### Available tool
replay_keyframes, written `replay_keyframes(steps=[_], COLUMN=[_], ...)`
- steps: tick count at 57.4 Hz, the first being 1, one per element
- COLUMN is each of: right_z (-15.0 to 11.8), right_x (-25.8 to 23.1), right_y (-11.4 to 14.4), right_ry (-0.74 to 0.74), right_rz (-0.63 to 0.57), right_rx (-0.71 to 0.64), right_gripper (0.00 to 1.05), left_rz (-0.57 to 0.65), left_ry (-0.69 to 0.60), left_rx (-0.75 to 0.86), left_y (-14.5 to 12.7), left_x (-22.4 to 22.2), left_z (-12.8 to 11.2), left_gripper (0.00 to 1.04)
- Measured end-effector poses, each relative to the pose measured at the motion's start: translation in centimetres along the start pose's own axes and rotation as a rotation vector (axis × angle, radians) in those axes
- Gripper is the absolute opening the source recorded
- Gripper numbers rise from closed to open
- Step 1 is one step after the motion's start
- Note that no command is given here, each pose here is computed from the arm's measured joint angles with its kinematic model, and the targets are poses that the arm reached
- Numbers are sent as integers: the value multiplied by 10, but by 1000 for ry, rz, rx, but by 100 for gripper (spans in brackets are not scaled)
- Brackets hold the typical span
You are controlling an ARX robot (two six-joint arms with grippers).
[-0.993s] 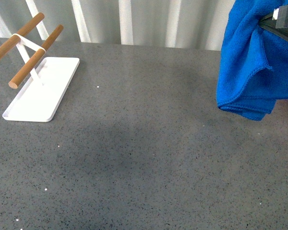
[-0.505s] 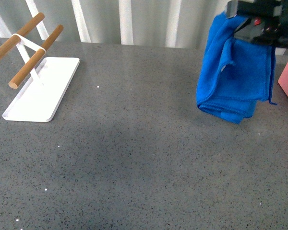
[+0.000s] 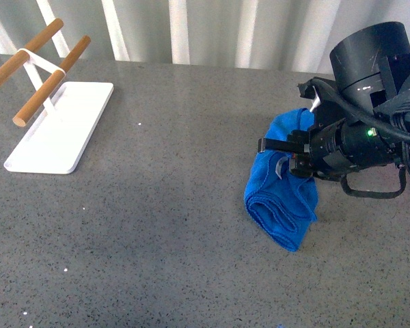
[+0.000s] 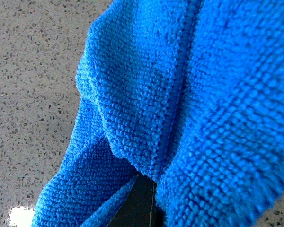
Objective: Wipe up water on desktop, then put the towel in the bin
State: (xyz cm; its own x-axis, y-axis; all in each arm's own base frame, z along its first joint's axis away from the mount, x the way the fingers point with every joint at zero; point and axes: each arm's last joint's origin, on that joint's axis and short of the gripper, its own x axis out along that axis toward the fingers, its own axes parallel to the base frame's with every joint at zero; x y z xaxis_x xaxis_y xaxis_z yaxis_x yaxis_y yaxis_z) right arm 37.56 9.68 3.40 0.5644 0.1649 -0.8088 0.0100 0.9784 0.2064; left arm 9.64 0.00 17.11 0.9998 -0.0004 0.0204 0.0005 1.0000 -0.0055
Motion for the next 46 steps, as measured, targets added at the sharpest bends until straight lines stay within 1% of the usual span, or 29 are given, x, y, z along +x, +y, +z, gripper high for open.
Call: replay_keyframes(steps=[12,17,33,40,46], right_z=[4,6,20,29,39], right_x=[-1,-2,-11,-9,0], right_y=[-14,-23,-68,-79,-82], right_ry=[-3,-11,-48,-61,-82], right_rz=[23,11,-111,-153,-182], right_rx=[39,48,92,93,78], right_gripper=[5,5,5,5,5], left_rz=[1,0,1,1,1], left_ry=[0,0,0,0,0], left_rx=[0,0,0,0,0], left_y=[0,0,0,0,0], left_x=[0,0,0,0,0], left_z=[0,0,0,0,0], left_gripper=[98,98,98,98,98])
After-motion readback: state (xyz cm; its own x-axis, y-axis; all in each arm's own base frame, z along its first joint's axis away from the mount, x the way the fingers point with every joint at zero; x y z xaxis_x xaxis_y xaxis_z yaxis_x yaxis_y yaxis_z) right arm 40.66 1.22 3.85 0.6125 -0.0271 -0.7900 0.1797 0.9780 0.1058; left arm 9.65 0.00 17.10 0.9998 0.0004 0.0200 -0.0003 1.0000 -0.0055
